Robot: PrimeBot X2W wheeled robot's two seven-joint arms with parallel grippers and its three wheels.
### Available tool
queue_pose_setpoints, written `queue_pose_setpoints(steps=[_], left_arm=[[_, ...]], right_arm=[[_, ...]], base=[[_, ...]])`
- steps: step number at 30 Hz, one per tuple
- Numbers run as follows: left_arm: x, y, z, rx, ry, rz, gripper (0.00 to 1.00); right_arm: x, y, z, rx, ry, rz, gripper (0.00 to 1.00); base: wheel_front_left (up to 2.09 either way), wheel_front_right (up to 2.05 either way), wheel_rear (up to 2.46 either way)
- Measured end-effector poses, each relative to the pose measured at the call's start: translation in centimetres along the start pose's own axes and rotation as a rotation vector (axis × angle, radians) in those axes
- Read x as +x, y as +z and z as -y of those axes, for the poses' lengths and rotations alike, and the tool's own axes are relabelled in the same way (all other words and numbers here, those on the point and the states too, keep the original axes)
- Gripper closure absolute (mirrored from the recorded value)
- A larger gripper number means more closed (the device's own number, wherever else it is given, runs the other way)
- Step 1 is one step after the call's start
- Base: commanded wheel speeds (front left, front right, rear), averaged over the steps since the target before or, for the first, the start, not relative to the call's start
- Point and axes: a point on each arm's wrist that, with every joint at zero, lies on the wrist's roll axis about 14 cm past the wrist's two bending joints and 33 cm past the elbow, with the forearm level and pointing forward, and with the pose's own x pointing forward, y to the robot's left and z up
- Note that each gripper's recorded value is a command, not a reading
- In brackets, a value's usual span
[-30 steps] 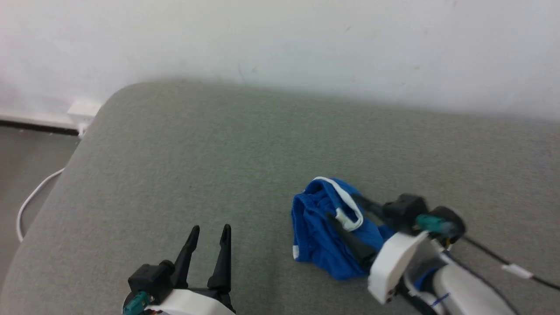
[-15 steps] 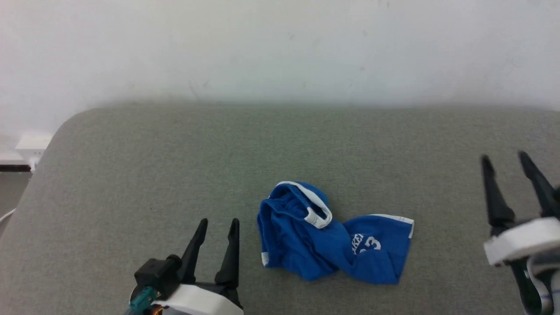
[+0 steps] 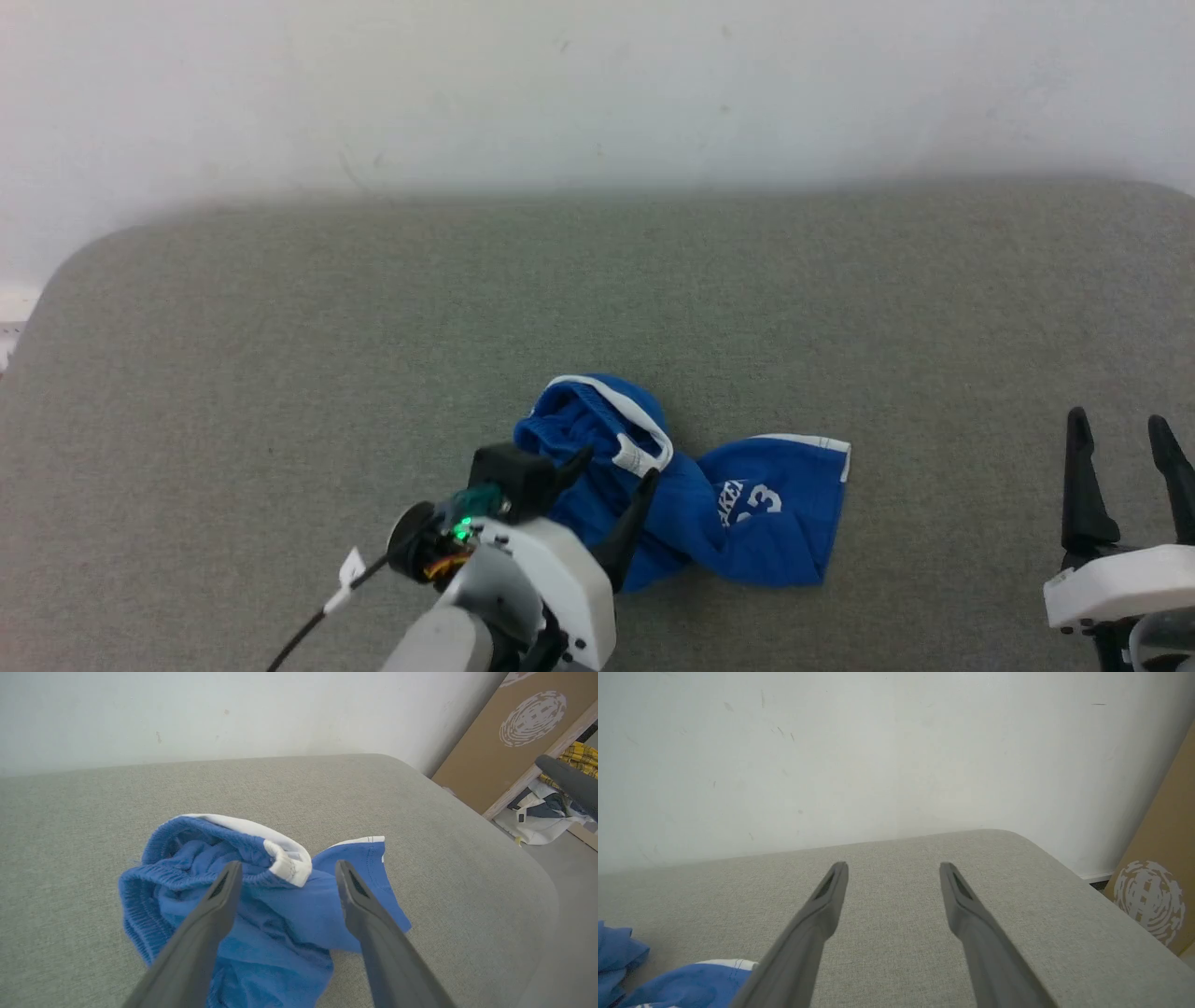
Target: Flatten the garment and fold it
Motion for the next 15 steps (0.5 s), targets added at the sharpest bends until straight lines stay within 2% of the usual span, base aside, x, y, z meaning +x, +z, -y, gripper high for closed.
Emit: queue_pose_setpoints(steps=[7, 11, 12, 13, 14, 15], left_arm=[[2.1, -1.2, -0.3, 0.085, -0.025, -0.193, 0.00], [2.9, -1.8, -0.6, 0.094, -0.017, -0.228, 0.00], [3.0, -1.9, -0.6, 0.094, -0.020, -0.232, 0.04], [3.1, -2.1, -0.6, 0.096, -0.023, -0.241, 0.90], [3.2, -2.2, -0.6, 0.100, -0.027, -0.249, 1.00], [3.3, -2.3, -0.6, 0.099, -0.033, -0.249, 1.00]], right_arm=[[0.0, -1.4, 0.4, 0.001, -0.017, -0.039, 0.00], [0.0, -2.1, 0.9, 0.003, -0.033, -0.054, 0.00], [0.0, -2.3, 1.0, 0.002, -0.037, -0.058, 0.00], [-0.1, -2.5, 1.1, 0.004, -0.041, -0.066, 0.00], [-0.1, -2.8, 1.2, 0.004, -0.046, -0.072, 0.00], [-0.2, -3.0, 1.3, 0.004, -0.049, -0.078, 0.00]], base=[[0.00, 0.00, 0.00], [0.00, 0.00, 0.00], [0.00, 0.00, 0.00], [0.00, 0.00, 0.00], [0.00, 0.00, 0.00], [0.00, 0.00, 0.00]])
